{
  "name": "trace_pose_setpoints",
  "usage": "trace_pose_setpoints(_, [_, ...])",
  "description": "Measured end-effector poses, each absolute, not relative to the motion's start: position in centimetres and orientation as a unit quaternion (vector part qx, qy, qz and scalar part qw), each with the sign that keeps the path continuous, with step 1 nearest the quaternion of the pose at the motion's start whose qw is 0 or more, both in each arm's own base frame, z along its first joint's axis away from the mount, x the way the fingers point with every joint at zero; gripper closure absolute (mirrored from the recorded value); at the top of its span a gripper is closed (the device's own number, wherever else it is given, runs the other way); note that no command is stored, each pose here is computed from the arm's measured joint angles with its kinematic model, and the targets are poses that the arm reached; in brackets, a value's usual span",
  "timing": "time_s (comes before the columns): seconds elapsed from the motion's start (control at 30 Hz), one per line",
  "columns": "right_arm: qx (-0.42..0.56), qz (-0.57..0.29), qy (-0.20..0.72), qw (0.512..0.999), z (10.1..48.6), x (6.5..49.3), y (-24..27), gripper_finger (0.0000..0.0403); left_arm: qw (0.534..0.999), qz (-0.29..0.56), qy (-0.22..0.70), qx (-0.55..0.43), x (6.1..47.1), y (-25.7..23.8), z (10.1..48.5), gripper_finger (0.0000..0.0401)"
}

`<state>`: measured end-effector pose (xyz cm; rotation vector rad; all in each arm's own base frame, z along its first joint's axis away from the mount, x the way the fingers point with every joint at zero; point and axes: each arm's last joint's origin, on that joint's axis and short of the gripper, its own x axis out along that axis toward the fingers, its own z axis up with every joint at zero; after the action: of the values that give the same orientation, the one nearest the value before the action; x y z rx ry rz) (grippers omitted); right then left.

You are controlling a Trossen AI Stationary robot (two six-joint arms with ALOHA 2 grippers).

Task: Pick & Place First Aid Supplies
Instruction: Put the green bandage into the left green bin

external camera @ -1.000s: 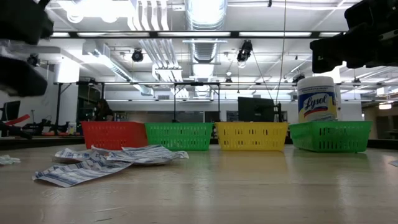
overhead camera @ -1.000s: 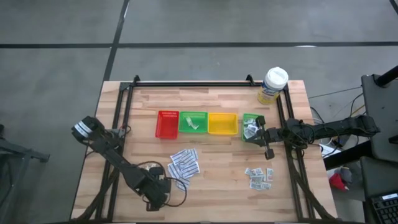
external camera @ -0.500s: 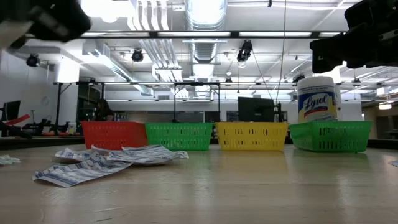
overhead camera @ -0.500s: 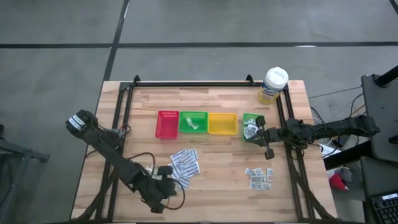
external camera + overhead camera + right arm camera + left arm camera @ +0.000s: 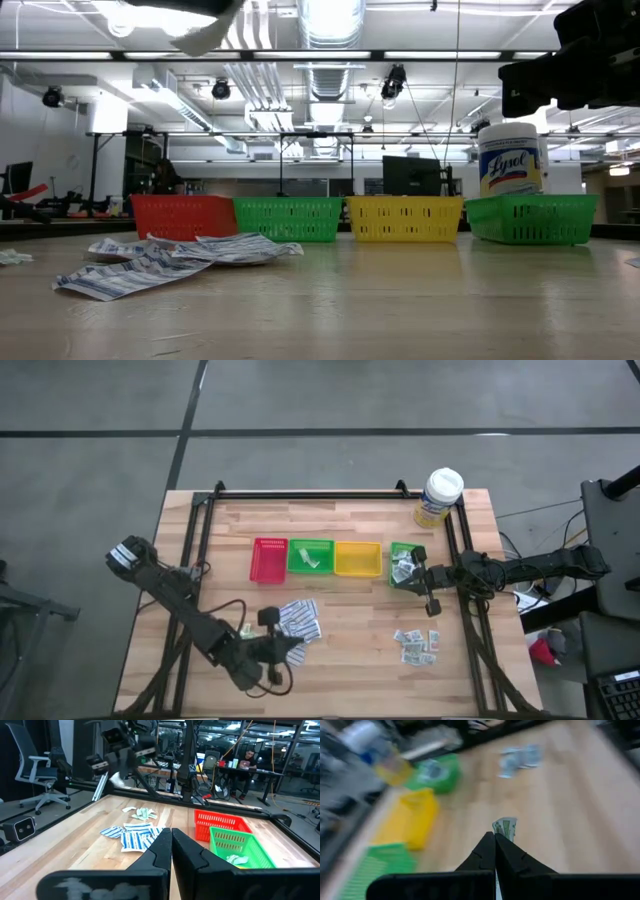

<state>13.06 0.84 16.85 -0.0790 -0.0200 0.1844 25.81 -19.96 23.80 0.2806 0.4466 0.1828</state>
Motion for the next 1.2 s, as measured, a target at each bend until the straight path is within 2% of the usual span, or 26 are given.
trace_pose_setpoints(0.27, [-0.041, 0.092, -0.01, 0.995, 16.9, 13.1, 0.8, 0.0394, 0.921, 0.152, 0.233, 0.273, 27.5, -17.2, 23.9, 0.0401])
trace_pose_setpoints(0.67, [-0.043, 0.092, -0.01, 0.995, 16.8, 13.1, 0.8, 0.0394, 0.845, 0.197, 0.312, 0.388, 30.2, -11.1, 23.6, 0.0401])
trace_pose_setpoints(0.9, [-0.045, 0.092, -0.01, 0.995, 16.8, 13.1, 0.8, 0.0394, 0.822, 0.199, 0.349, 0.404, 31.3, -7.5, 23.4, 0.0401])
trace_pose_setpoints(1.2, [-0.045, 0.092, -0.009, 0.995, 16.8, 13.1, 0.8, 0.0394, 0.826, 0.194, 0.401, 0.344, 32.1, -1.9, 23.0, 0.0401])
